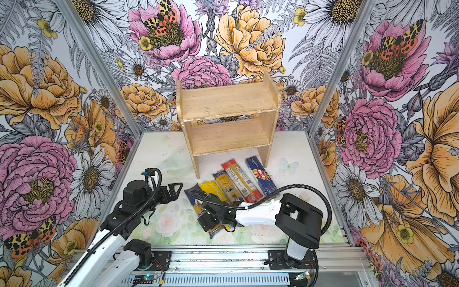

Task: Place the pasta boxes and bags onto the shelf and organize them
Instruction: 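Lower the right gripper onto the blue-and-yellow Ankara spaghetti bag, then close the right gripper on the Ankara bag's middle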

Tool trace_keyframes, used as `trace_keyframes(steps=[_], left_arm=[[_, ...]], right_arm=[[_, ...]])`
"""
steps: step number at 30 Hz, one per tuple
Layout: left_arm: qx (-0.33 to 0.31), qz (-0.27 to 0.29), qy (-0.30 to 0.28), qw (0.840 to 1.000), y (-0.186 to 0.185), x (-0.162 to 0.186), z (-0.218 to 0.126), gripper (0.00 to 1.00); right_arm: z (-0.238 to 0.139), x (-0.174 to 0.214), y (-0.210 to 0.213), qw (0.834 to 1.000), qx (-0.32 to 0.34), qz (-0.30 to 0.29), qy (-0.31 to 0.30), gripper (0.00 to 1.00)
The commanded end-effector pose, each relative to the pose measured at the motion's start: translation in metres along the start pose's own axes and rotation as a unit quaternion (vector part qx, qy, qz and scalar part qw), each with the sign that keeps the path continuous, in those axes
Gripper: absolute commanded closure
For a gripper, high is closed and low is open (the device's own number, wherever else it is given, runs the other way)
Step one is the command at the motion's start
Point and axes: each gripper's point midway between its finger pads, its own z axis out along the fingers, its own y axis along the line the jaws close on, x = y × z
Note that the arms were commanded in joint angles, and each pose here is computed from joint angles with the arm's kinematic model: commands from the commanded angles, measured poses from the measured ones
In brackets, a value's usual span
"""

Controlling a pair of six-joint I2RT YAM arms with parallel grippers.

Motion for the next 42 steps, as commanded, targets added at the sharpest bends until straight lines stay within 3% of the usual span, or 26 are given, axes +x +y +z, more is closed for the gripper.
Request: trace_keyframes(steps=[1,14,27,36,42], left_arm=[[0.007,-0.008,-0.002,1.0,-0.003,-0.005,-0.002,0.01],[0.016,-0.012,0.013,1.0,-0.005,0.003,0.001,0.01],[0.018,-0.015,0.02,1.0,-0.004,0.006,0.005,0.01],[0.015,-0.017,0.025,0.999,-0.002,0.008,0.007,0.01],[0.016,-0.018,0.026,0.999,-0.003,0.008,0.008,0.01]], right_arm=[[0.003,0.013,-0.005,1.0,0.021,0.007,0.015,0.09],[0.019,0.042,-0.003,0.998,0.041,0.0,0.05,0.14],[0.02,0.045,-0.01,0.996,0.067,-0.002,0.054,0.27],[0.019,0.042,-0.01,0.996,0.065,0.0,0.053,0.47],[0.015,0.035,-0.011,0.997,0.056,0.013,0.049,0.69]])
